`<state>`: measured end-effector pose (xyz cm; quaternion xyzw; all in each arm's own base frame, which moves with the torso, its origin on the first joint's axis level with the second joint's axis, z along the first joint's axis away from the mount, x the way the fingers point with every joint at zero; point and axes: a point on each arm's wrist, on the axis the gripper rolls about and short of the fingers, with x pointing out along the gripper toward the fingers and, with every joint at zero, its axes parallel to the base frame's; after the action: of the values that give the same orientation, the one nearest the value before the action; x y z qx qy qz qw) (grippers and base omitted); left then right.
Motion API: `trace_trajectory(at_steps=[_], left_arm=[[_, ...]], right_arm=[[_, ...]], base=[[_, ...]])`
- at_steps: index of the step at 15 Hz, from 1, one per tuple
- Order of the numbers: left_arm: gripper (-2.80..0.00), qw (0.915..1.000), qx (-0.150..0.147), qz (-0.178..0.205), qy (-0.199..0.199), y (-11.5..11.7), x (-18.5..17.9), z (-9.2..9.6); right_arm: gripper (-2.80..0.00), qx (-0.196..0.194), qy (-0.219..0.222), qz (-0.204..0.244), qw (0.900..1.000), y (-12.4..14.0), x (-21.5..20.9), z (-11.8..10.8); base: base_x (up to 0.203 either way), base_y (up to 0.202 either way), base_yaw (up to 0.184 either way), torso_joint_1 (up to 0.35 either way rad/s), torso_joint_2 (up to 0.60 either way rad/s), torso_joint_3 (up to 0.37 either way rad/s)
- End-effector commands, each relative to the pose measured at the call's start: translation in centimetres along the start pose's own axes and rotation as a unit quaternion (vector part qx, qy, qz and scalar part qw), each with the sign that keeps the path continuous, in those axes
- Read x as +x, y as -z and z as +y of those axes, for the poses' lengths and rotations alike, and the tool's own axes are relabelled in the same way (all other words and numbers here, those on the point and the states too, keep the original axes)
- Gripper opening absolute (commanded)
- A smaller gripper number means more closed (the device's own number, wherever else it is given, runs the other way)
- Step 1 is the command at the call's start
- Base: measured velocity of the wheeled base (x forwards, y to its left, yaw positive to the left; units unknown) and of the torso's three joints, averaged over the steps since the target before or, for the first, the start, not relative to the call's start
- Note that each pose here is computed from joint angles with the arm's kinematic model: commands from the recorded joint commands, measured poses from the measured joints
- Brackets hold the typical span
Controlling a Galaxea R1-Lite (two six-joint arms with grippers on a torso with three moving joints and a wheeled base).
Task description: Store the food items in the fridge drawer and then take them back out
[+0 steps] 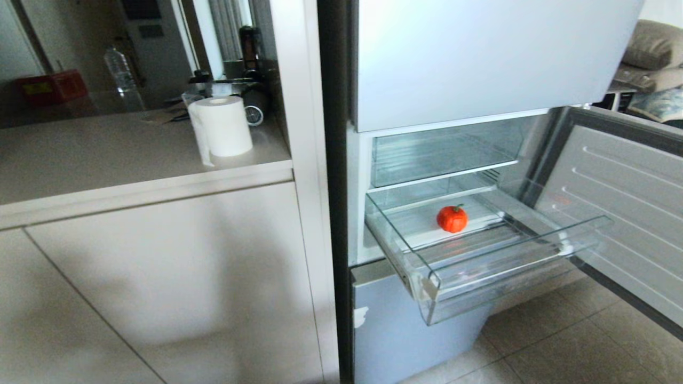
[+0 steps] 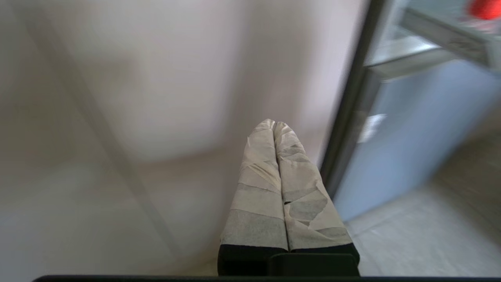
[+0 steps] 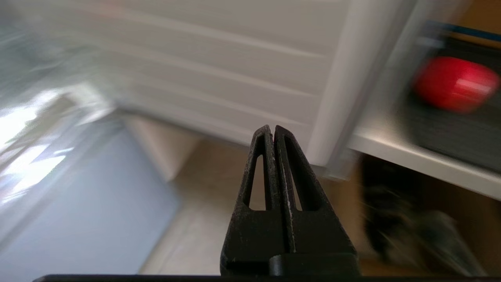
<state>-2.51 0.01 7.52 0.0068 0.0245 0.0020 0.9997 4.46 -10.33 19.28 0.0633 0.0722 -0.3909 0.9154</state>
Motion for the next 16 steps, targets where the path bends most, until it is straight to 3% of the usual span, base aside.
trace_trajectory(at_steps=[1,3,8,16], left_arm=[[-2.8,1.0,0.0,0.0,0.0,0.0,0.0,0.0],[-2.8,1.0,0.0,0.0,0.0,0.0,0.0,0.0],[-2.8,1.0,0.0,0.0,0.0,0.0,0.0,0.0],[-2.8,1.0,0.0,0.0,0.0,0.0,0.0,0.0]], right_arm=[[-2.8,0.013,0.017,0.003,1.0,0.1,0.1,-1.1],[-2.8,0.02,-0.002,0.006,1.0,0.2,0.3,-1.7],[-2.8,0.034,0.0,0.036,0.999,1.1,2.4,-3.3],[-2.8,0.051,0.0,0.063,0.997,1.8,10.1,-8.5]], base=[[0.0,0.008,-0.175,0.002,0.0,0.01],[0.001,0.008,-0.173,0.004,0.0,0.002],[0.0,0.006,-0.152,0.003,0.0,0.004],[0.0,0.0,0.0,0.0,0.0,0.0]])
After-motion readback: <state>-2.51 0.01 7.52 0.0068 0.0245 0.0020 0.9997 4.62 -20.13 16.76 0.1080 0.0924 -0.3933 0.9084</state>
